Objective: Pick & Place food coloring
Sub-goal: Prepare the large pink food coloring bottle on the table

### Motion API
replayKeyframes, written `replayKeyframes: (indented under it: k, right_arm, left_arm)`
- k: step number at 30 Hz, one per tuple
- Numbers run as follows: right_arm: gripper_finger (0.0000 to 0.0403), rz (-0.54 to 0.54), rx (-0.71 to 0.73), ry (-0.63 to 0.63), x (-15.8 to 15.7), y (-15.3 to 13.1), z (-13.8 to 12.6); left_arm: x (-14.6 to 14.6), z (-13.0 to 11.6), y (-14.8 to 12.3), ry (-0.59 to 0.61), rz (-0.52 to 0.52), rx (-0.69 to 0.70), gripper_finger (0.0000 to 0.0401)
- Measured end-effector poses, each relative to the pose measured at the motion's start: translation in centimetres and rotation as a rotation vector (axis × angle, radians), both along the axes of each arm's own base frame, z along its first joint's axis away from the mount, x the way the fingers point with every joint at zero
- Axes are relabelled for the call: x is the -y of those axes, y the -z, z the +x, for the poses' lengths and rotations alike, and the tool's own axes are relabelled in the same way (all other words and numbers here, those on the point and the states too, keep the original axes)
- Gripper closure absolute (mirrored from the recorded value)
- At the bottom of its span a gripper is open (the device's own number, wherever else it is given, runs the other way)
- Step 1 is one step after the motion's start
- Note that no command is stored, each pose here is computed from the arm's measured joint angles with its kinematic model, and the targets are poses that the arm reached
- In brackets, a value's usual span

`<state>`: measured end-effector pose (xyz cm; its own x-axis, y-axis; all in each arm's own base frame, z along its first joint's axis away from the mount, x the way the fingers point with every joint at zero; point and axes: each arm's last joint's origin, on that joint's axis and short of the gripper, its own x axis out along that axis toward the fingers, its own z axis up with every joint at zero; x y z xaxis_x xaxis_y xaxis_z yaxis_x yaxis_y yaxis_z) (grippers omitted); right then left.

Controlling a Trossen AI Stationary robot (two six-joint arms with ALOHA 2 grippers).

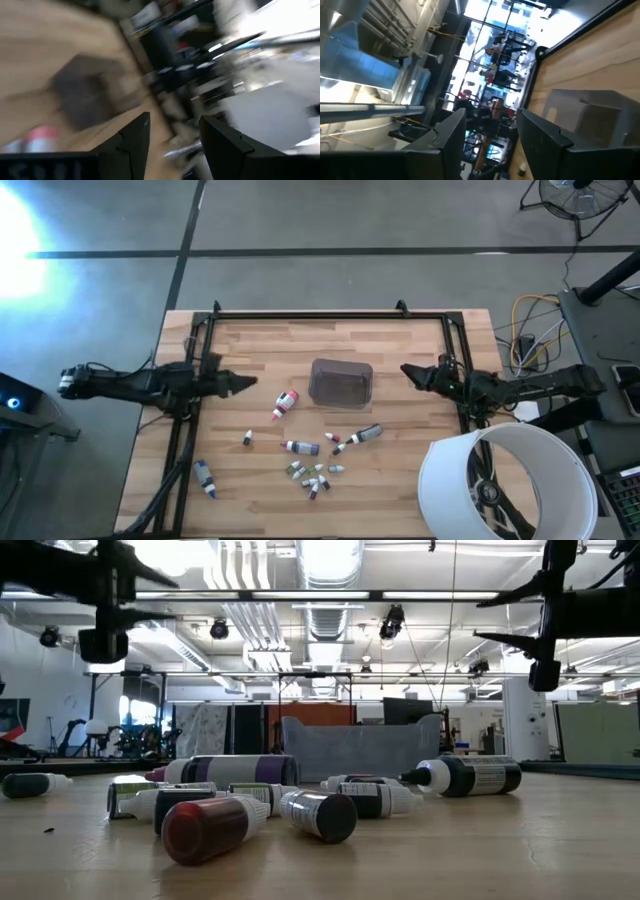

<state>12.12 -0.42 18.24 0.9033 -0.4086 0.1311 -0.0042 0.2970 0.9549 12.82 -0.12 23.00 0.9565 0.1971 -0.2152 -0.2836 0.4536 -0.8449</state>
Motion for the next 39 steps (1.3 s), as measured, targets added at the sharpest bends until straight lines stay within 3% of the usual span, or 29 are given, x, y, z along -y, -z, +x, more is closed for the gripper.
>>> replayKeyframes:
  k: [10, 16, 20, 27, 39]
  right_arm:
    - [0.0234, 0.060, -0.194, -0.035, -0.2, 1.7, 1.1]
    - [0.0234, 0.077, -0.487, -0.089, -0.4, 1.4, 2.0]
    - [0.0234, 0.046, -0.679, -0.124, -0.6, 0.3, 2.4]
    - [0.0234, -0.039, -0.894, -0.172, -0.7, -1.5, 2.5]
    - [0.0234, -0.050, -0.971, -0.226, -0.7, -0.5, 2.2]
  left_arm:
    - [0.5, 3.9, 0.1, 0.034, 0.055, -0.453, 0.0254]
    - [0.8, 6.4, 0.3, 0.045, 0.036, -0.705, 0.0254]
    - [1.2, 8.4, 0.3, 0.091, 0.009, -0.747, 0.0254]
    - [1.6, 10.9, 2.2, 0.146, -0.023, -0.863, 0.0254]
    - [2.1, 14.1, 5.7, 0.142, -0.020, -1.026, 0.0254]
